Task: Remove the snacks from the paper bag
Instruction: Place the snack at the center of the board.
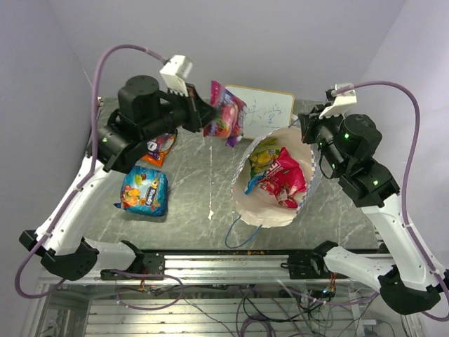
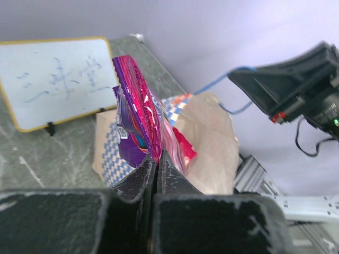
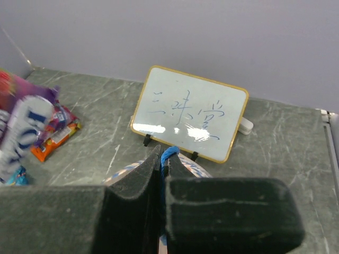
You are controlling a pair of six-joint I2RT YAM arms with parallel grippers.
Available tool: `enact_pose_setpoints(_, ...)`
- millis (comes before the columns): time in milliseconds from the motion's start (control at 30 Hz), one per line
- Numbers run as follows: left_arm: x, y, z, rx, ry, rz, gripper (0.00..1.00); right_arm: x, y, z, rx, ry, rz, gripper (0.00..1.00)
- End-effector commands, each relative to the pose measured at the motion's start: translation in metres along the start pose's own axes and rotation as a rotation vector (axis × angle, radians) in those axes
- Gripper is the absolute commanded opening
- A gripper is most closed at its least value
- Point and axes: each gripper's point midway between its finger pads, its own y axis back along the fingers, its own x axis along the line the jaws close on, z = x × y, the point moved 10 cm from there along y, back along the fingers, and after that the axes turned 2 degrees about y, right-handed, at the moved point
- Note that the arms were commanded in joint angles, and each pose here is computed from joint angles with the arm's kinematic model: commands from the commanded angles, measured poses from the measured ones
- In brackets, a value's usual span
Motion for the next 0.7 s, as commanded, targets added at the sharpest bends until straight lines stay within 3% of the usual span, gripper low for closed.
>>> enact_pose_setpoints(0,0.019,0.019,0.025,-0.073,0.012,0.128,0.07,-0.010,0.013,0.015,-0.088,-0.017,-0.088,0.00)
enact_pose_setpoints(167,0.050,0.025,0.054,-0.214,0.096,0.237,0.07,-0.016,0.017,0.021,-0.105,0.023,-0.130,0.00)
enact_pose_setpoints(333,0.105,0.020,0.060,-0.387,0.335,0.481,0.07,-0.016,0.013,0.025,-0.118,0.071,-0.116,0.00)
enact_pose_setpoints(667,0.236,-0.001,0.013,-0.723,0.523,0.474,0.07,-0.010,0.002,0.021,-0.103,0.116,-0.064,0.00)
